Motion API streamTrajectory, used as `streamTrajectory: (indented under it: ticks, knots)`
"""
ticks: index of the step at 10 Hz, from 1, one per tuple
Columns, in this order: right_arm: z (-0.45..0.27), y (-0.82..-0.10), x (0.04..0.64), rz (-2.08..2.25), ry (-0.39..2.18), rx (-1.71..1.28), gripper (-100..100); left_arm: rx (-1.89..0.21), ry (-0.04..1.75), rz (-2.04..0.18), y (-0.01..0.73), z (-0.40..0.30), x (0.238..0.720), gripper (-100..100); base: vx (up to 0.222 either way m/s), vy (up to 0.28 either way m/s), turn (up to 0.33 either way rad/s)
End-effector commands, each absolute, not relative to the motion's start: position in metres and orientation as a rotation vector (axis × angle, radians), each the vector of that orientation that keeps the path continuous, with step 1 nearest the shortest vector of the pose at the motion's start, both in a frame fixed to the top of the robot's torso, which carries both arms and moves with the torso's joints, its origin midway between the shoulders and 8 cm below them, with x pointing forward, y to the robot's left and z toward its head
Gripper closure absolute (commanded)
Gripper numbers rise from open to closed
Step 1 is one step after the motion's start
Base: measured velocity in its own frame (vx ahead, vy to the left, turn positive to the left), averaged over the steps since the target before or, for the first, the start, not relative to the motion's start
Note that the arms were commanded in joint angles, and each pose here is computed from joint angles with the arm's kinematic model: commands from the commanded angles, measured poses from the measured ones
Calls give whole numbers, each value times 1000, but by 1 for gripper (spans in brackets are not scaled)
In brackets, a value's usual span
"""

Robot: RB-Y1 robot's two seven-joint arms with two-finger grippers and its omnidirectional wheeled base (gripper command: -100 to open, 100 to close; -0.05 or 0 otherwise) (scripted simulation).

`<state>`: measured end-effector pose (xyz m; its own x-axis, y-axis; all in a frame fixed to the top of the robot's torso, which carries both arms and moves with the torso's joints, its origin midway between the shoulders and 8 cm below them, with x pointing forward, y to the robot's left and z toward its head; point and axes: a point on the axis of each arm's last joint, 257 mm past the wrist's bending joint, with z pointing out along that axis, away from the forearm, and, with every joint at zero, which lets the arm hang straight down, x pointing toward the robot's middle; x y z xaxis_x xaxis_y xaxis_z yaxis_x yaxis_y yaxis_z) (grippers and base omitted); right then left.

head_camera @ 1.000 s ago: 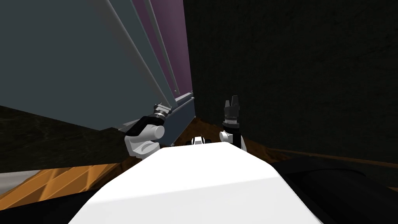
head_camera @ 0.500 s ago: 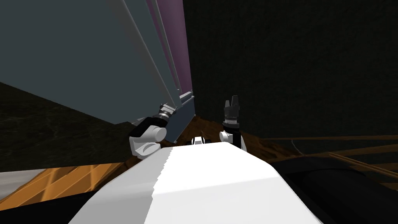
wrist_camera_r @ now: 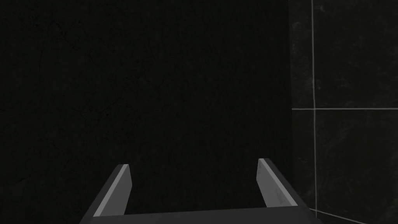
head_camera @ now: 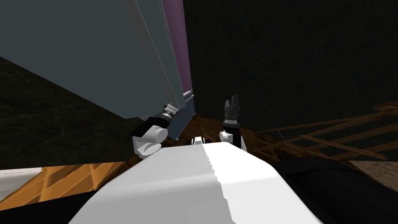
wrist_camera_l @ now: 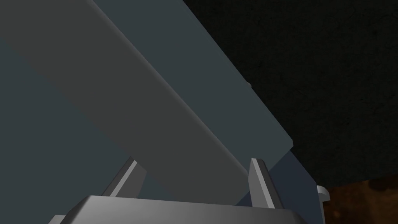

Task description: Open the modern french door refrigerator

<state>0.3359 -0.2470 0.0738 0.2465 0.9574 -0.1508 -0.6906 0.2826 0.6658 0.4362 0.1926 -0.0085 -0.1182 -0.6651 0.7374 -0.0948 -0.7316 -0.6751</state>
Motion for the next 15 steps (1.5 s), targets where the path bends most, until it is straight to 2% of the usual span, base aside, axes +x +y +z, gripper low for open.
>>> streamTrajectory:
  ticks: [1, 6, 7, 15]
  knots:
    - [74, -247, 336, 1197, 604, 527, 0, -1750, 911, -1946, 168, -9, 435, 100, -145, 203, -114]
    - [74, -247, 336, 1197, 604, 527, 0, -1732, 1064, -2029, 120, -9, 429, 100, -222, 169, -120]
    - [74, -247, 336, 1197, 604, 527, 0, -1733, 1046, -2022, 130, -2, 431, -100, -113, 66, 43]
    - [74, -247, 336, 1197, 603, 527, 0, -1728, 1113, -2057, 135, 31, 441, -100, 19, -58, 91]
